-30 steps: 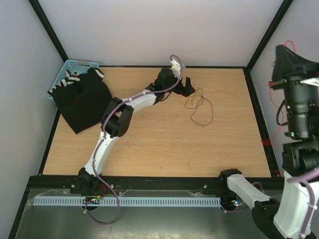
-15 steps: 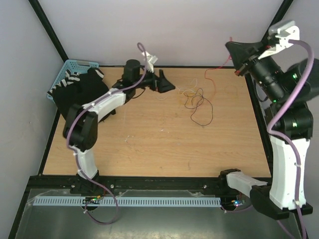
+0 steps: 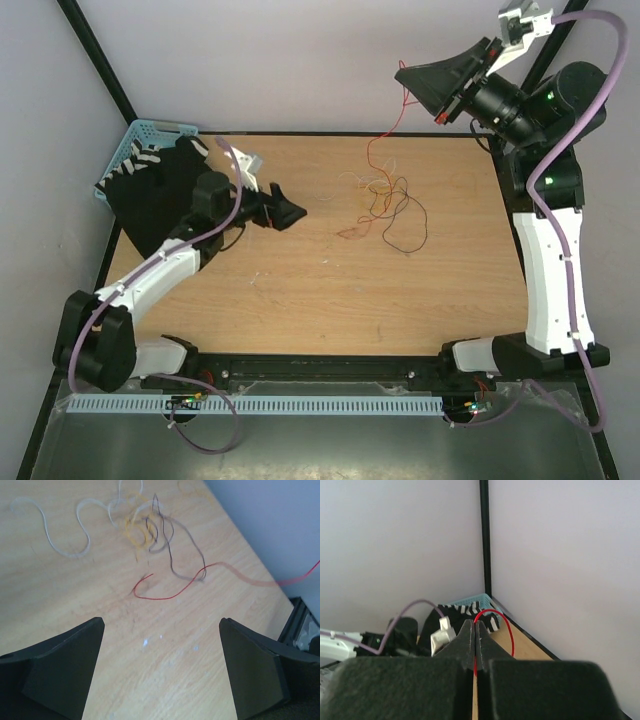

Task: Zip-tie the wires
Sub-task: Straighten the cable at the center of the board.

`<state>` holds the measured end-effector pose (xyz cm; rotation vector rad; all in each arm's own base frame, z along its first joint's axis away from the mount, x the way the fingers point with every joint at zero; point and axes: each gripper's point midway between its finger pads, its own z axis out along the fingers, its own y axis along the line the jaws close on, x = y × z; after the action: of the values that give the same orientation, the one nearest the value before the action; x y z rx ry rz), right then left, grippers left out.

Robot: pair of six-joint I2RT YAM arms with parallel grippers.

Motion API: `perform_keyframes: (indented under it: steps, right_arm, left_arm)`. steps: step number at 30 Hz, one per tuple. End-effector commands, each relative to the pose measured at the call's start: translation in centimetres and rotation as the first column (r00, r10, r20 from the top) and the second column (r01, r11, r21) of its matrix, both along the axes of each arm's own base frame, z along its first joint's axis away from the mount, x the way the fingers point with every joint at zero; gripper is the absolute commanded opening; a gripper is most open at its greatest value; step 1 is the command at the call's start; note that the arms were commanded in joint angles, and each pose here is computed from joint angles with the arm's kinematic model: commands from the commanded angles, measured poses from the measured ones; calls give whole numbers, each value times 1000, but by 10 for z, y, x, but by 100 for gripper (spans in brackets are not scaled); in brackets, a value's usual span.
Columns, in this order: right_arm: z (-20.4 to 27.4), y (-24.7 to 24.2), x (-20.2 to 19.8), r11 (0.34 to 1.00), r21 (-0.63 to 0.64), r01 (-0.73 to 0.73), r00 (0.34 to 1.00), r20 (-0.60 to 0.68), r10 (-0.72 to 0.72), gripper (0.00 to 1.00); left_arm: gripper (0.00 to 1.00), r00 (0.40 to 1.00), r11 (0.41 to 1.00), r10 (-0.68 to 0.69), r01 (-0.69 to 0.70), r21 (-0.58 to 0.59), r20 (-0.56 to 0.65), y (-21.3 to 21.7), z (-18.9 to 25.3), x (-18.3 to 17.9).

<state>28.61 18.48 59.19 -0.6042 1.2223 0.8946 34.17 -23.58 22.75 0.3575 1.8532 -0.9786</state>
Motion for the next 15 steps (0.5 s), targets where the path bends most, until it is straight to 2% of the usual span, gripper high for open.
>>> perform_keyframes:
  steps: [1, 6, 11, 15]
  right_arm:
    - [39, 8, -18, 990, 91, -107, 991, 84, 100, 0]
    - [39, 9, -12, 991, 86, -105, 993, 63, 100, 0]
    - [33, 4, -18, 996, 62, -65, 995, 77, 60, 0]
    - [24, 3, -19, 997, 50, -55, 997, 64, 52, 0]
  left_arm:
    - [99, 1000, 997, -21, 21, 68, -3, -9, -30, -23]
    - [99, 997, 979, -77, 70, 190, 28, -38, -59, -35]
    - [99, 991, 981, -121, 129, 148, -57, -58, -67, -31]
    - [99, 975, 962, -219, 224, 158, -48, -79, -73, -41]
